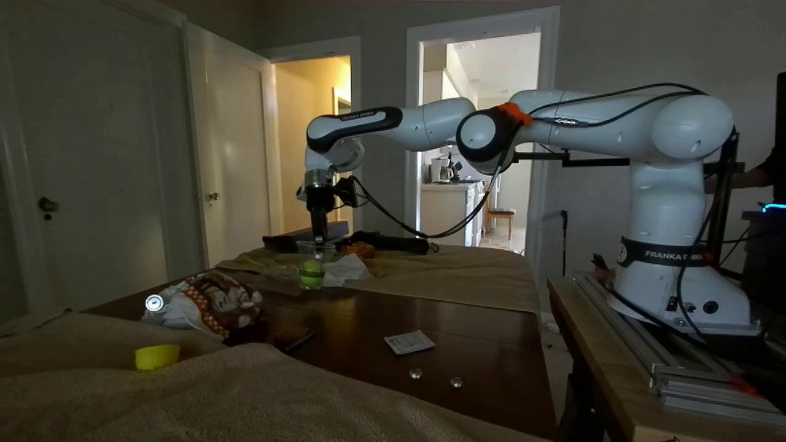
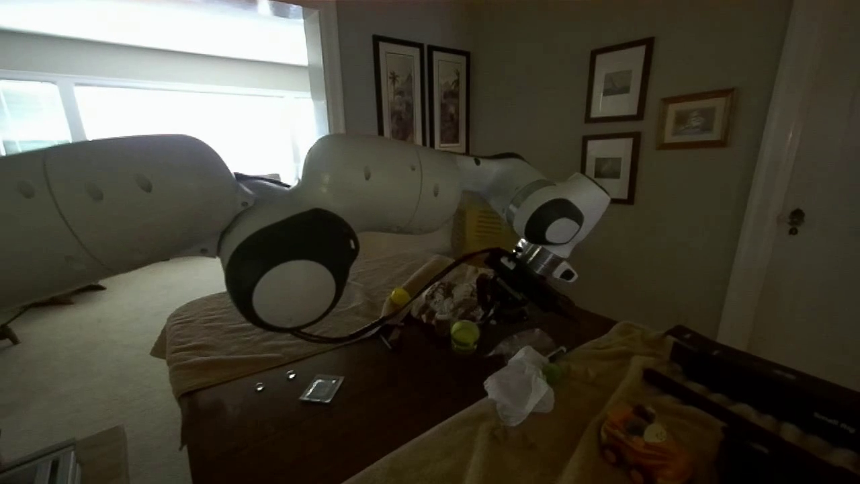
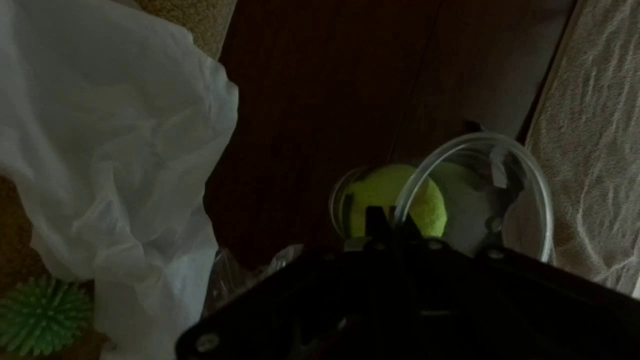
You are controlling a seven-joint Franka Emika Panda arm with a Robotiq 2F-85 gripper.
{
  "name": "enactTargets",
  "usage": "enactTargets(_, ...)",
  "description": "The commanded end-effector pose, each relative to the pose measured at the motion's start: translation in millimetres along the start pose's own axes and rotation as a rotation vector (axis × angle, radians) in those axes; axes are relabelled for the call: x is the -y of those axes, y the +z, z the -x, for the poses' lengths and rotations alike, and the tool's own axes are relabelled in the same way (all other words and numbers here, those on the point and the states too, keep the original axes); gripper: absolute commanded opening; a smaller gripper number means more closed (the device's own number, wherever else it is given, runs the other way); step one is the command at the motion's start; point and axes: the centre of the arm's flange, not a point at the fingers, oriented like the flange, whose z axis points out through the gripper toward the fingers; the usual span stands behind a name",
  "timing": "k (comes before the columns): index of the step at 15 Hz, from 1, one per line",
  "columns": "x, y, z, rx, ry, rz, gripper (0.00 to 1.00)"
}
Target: Move the clear cup to the left.
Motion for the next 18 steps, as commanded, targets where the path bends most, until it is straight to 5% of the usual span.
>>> enactTargets(1,1,-59,-59,-0.056,-0.064,0.129,0.01)
enactTargets(3,13,-85,-64,-0.109,-0.09,0.204,0.01)
enactTargets(9,60,-135,-85,-0.175,-0.189,0.268,0.01)
enactTargets(18,140,-122,-104,0.0,-0.615,0.201,0.01)
